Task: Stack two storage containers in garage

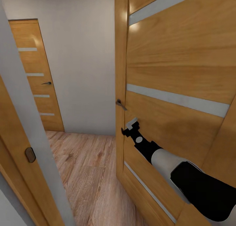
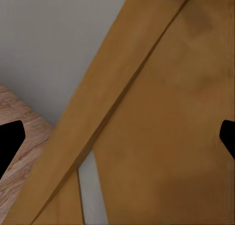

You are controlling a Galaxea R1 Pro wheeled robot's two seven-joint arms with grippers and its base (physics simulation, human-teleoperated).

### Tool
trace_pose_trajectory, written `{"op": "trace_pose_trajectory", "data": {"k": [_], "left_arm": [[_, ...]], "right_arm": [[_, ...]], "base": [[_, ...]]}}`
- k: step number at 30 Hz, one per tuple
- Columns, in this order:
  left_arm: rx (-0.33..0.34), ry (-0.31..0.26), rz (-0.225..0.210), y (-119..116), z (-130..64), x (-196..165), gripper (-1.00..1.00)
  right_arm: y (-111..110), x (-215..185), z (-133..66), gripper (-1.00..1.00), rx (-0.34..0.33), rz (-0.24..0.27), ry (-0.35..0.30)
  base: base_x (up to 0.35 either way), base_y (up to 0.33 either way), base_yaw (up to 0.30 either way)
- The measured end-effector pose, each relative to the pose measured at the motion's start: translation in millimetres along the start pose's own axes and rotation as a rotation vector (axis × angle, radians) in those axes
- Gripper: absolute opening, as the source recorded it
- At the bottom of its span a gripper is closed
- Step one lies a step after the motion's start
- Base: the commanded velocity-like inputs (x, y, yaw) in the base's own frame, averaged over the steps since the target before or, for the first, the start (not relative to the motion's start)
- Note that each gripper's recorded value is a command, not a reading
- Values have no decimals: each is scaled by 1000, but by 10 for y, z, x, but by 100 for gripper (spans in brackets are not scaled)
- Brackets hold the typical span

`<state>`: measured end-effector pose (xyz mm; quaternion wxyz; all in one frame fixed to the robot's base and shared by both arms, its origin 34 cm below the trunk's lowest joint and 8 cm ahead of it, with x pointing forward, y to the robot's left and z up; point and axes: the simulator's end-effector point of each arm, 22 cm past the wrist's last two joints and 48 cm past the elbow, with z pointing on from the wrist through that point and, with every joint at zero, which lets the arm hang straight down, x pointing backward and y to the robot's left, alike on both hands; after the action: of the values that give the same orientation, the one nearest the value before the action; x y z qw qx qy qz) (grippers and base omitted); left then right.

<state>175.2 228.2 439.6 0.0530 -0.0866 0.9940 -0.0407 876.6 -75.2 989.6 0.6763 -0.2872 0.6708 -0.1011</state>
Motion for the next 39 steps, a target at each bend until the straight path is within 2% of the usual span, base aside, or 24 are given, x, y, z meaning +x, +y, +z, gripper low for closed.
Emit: {"op": "trace_pose_trajectory", "data": {"k": [6, 8, 11, 16, 27, 33, 39], "left_arm": [[0, 0, -1, -3, 0, 0, 100], [0, 0, -1, -1, 0, 0, 100], [1, 0, -1, -7, 0, 1, 100], [1, 0, -1, -5, 0, 1, 100], [0, 0, -1, 0, 0, 0, 100], [0, -1, -3, -8, 1, -2, 100], [1, -2, -3, -12, 1, -5, 100]], "right_arm": [[-46, 6, -3, 100, 25, 33, 3], [69, 134, -49, 100, 11, 37, 16], [379, 500, -199, 100, -25, 46, 63], [497, 630, -262, 100, -40, 47, 81], [490, 665, -270, 100, -33, 44, 91], [420, 693, -276, 100, -1, 40, 93], [385, 887, -304, 100, 15, 30, 179]], "base": [[0, 0, 0], [0, 0, 0], [0, 0, 0], [0, 0, 0], [0, 0, 0], [0, 0, 0], [0, 0, 0]]}}
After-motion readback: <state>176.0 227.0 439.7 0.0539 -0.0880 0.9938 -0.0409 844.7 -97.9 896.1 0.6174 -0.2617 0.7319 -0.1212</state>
